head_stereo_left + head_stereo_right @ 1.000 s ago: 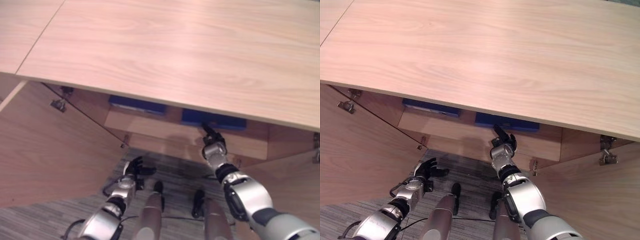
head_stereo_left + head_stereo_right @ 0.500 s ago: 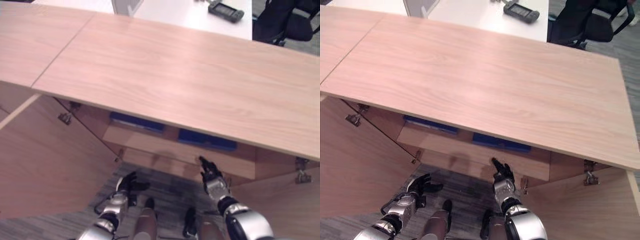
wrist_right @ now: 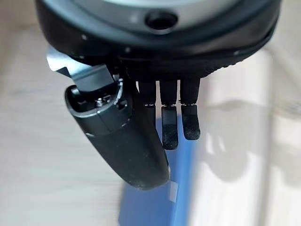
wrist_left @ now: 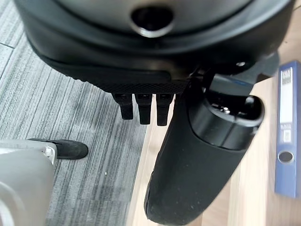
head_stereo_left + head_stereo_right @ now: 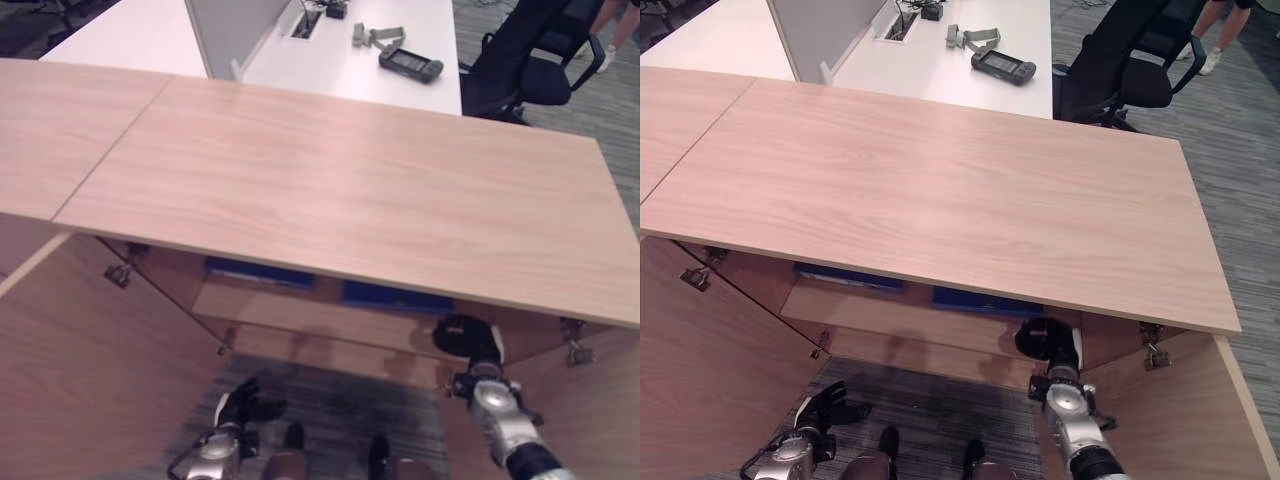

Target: Put the empty folder in the office cabinet

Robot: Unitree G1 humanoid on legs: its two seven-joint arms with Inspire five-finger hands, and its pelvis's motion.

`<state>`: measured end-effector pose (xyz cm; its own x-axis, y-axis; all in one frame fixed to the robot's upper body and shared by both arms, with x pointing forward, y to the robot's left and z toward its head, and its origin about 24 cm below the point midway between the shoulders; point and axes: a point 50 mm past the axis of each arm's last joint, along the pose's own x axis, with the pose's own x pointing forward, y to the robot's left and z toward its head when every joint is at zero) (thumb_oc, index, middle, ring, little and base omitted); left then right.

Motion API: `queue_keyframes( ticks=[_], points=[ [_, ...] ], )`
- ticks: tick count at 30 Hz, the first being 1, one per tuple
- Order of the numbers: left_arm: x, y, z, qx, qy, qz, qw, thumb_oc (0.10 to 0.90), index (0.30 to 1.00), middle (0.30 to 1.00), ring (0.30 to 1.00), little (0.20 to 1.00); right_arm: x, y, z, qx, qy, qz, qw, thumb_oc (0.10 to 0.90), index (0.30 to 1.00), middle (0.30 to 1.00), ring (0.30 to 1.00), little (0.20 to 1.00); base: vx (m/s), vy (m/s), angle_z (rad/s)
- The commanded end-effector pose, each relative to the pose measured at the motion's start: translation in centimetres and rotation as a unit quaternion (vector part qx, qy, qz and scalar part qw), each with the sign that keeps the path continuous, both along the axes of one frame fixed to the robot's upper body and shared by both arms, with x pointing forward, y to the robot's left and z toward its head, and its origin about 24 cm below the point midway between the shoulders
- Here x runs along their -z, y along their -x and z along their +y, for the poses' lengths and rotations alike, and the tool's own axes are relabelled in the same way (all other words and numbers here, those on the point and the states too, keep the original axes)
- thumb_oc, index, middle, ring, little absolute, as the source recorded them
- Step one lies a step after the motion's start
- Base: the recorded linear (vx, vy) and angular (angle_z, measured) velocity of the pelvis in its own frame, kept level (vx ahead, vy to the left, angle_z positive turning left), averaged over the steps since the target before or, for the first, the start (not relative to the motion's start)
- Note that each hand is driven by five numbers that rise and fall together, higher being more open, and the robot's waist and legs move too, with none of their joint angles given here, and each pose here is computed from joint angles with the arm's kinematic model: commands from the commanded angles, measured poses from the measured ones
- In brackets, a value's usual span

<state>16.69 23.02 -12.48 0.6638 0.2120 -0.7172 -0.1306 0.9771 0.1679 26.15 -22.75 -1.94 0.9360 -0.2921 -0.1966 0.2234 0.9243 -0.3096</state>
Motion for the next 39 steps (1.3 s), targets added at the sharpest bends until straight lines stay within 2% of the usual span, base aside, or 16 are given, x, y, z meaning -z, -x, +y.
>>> queue_keyframes(
  ticks=[1,4,10,14,19,20,22,23,31,39],
  points=[
    [-1.8,-2.7,0.5,0.058,-0.037,-0.060,0.996,0.800,0.900,0.900,0.900,0.900,-3.6,-1.5,0.1,-0.042,0.073,-0.090,0.992,0.400,0.300,0.300,0.300,0.300,0.00,0.000,0.00],
    [-1.8,-2.7,0.1,0.082,-0.041,-0.062,0.994,0.800,0.900,0.900,0.900,0.900,-3.6,-1.3,-0.2,-0.062,0.125,-0.080,0.987,0.400,0.300,0.300,0.300,0.300,0.00,0.000,0.00],
    [-2.7,-4.0,-0.6,0.118,-0.044,-0.089,0.988,0.800,0.900,0.900,0.900,0.900,-2.9,-1.8,-0.2,-0.080,0.160,-0.052,0.982,0.400,0.300,0.300,0.300,0.300,0.00,0.000,0.00],
    [-3.8,-5.4,-0.8,0.122,-0.042,-0.117,0.985,0.800,0.900,0.900,0.900,0.900,-2.9,-2.6,-0.2,-0.075,0.156,-0.047,0.984,0.400,0.300,0.300,0.300,0.300,-0.01,-0.007,0.01],
    [-7.9,-10.3,-1.2,0.123,-0.045,-0.210,0.969,0.800,0.900,0.900,0.900,0.900,-2.8,-4.2,0.4,-0.065,0.136,-0.031,0.988,0.400,0.300,0.300,0.300,0.300,-0.10,-0.029,0.09],
    [-7.2,-8.1,0.3,0.161,-0.074,-0.195,0.964,0.800,0.900,0.900,0.900,0.900,-3.0,-4.1,-0.8,-0.047,0.133,-0.034,0.989,0.400,0.300,0.300,0.300,0.300,-0.16,-0.033,0.04],
    [-11.3,-11.4,0.9,0.145,-0.072,-0.271,0.949,0.800,0.900,0.900,0.900,0.900,-4.1,-5.4,-0.5,-0.048,0.135,-0.047,0.989,0.400,0.300,0.300,0.300,0.300,-0.16,-0.015,0.14],
    [-11.8,-11.8,0.8,0.145,-0.074,-0.280,0.946,0.800,0.900,0.900,0.900,0.900,-4.2,-5.7,-0.3,-0.052,0.134,-0.045,0.989,0.400,0.300,0.300,0.300,0.300,-0.10,0.006,0.30],
    [-13.2,-14.4,-1.5,0.153,-0.074,-0.306,0.937,0.800,0.900,0.900,0.900,0.900,-5.7,-7.9,1.7,-0.079,0.137,-0.057,0.986,0.400,0.300,0.300,0.300,0.300,-0.04,-0.005,0.04],
    [-14.6,-16.2,-2.2,0.145,-0.082,-0.325,0.931,0.800,0.900,0.900,0.900,0.900,-6.4,-8.9,1.9,-0.068,0.131,-0.059,0.987,0.400,0.300,0.300,0.300,0.300,-0.01,-0.009,0.05]
  ],
)
